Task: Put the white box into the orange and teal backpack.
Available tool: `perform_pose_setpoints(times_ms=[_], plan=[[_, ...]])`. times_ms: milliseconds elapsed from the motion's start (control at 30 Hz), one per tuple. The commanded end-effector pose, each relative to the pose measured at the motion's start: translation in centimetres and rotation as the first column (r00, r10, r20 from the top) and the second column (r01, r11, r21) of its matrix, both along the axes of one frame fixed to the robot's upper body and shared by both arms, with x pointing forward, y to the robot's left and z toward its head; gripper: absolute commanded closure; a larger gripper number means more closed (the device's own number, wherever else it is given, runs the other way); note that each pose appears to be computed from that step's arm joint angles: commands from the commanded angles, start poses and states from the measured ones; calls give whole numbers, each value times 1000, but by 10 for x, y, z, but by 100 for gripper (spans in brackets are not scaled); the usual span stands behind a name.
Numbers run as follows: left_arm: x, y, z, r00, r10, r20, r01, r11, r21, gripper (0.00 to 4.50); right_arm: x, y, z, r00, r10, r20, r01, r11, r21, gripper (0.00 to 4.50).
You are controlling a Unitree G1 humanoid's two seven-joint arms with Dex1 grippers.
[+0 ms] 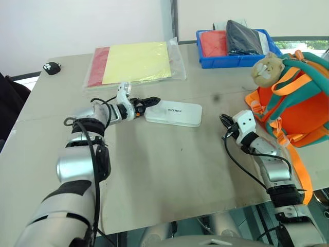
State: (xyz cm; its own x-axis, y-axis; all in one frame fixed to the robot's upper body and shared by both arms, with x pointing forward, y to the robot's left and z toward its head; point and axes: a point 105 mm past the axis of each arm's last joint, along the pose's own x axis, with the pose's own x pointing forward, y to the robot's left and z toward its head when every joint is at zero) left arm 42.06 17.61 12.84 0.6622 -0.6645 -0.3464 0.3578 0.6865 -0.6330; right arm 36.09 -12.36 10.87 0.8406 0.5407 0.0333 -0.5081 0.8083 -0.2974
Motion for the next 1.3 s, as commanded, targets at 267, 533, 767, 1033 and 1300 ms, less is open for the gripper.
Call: perform_pose_setpoints(times_ms=[267, 533, 767, 1033, 1300], plan=[[-30, -22, -39, 966, -180, -184, 178, 984, -28, 0, 9, 38, 12, 999, 48, 3, -48, 999, -19, 446], [-33, -13, -44, 969, -159, -187, 157, 987, -30, 0, 26, -20, 30, 962, -258, 88, 253, 965, 61, 446], [-38, -20, -47, 960, -196, -201, 186, 980, -63, 0, 15, 22, 3, 996, -51, -72, 54, 998, 31, 446], [-54, -31, -54, 928, -279, -247, 258, 959, -115, 0, 6, 54, 9, 993, 95, -75, -89, 993, 81, 446], [-54, -31, -46, 936, -257, -239, 204, 953, -225, 53, 5, 39, 0, 994, 54, -95, -49, 997, 60, 450]])
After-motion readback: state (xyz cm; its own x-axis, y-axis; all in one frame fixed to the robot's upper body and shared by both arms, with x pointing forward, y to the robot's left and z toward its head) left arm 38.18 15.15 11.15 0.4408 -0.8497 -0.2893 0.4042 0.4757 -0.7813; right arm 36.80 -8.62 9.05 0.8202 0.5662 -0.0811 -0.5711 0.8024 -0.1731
